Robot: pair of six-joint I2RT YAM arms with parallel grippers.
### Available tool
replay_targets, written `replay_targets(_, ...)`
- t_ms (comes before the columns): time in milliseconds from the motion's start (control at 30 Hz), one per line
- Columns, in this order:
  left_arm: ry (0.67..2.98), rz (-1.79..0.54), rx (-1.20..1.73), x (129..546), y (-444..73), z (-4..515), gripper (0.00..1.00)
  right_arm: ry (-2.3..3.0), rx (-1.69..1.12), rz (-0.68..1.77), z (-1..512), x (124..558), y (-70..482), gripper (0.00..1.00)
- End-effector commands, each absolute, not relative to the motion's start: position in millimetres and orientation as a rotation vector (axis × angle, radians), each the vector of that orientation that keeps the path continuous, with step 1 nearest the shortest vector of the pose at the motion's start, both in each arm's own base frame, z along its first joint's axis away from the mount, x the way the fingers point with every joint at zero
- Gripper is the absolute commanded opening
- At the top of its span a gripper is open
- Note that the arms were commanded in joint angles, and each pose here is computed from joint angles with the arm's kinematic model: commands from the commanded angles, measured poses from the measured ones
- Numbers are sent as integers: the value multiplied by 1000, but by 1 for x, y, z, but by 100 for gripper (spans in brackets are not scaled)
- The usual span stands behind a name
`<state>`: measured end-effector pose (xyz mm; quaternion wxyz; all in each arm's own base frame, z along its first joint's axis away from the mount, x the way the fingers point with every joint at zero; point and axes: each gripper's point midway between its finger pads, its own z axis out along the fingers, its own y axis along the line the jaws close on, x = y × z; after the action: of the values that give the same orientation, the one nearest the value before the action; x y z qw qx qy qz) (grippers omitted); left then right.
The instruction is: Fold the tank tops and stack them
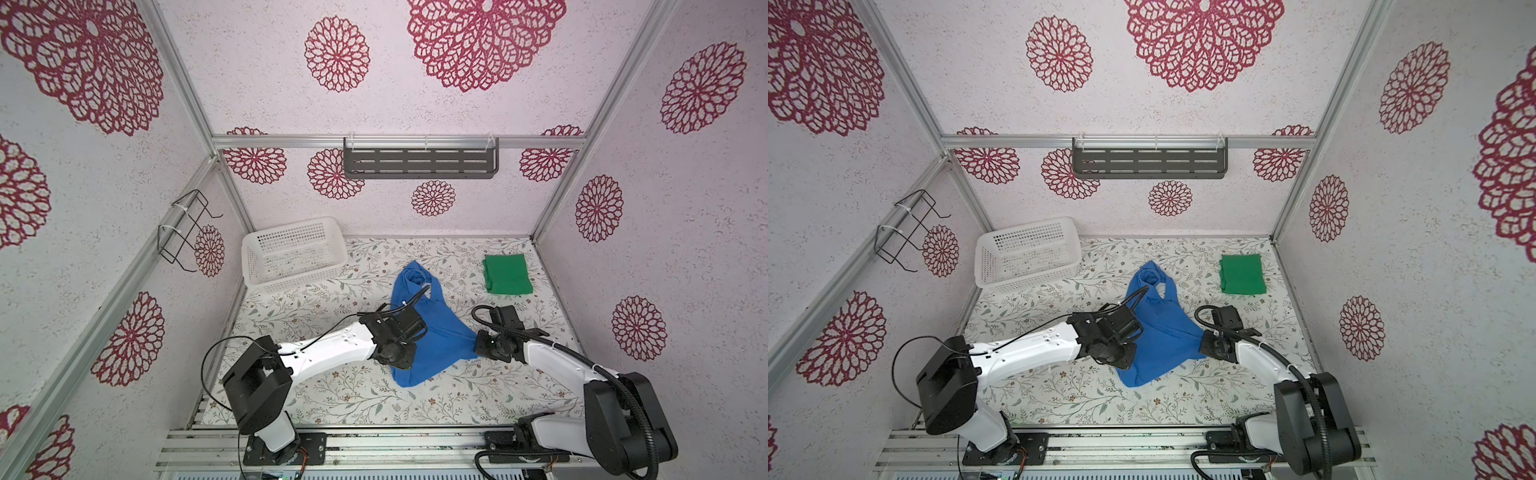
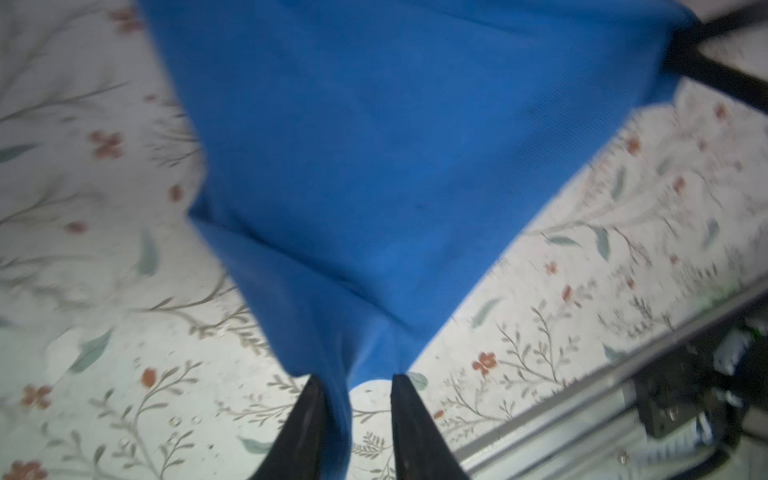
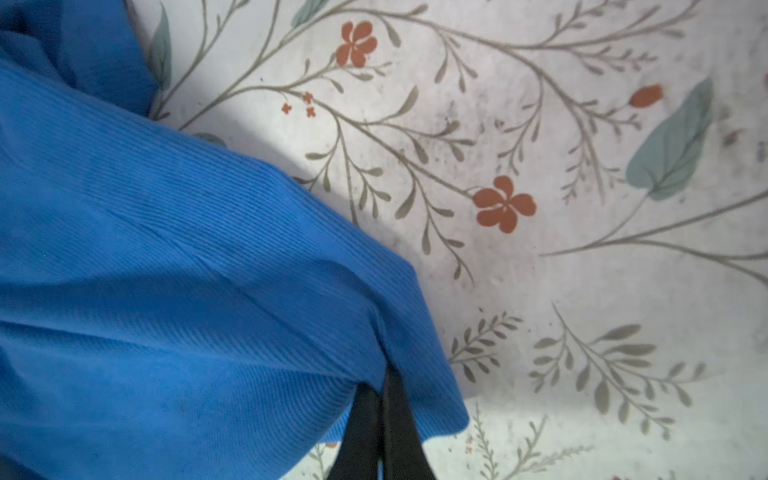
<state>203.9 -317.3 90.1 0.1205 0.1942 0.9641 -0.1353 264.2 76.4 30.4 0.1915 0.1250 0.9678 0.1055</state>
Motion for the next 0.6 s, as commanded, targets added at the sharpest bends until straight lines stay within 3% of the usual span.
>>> replay_targets(0,2761,-554,726,193,-340,107,46,2698,347,328,33,270,80,0)
replay_targets(167,2778,-561,642,191,-319,104,54,2708,343,335,31,270,81,0)
replay_targets(567,2753,-636,176,207,-248,101,53,2721,322,340,29,271,83,0)
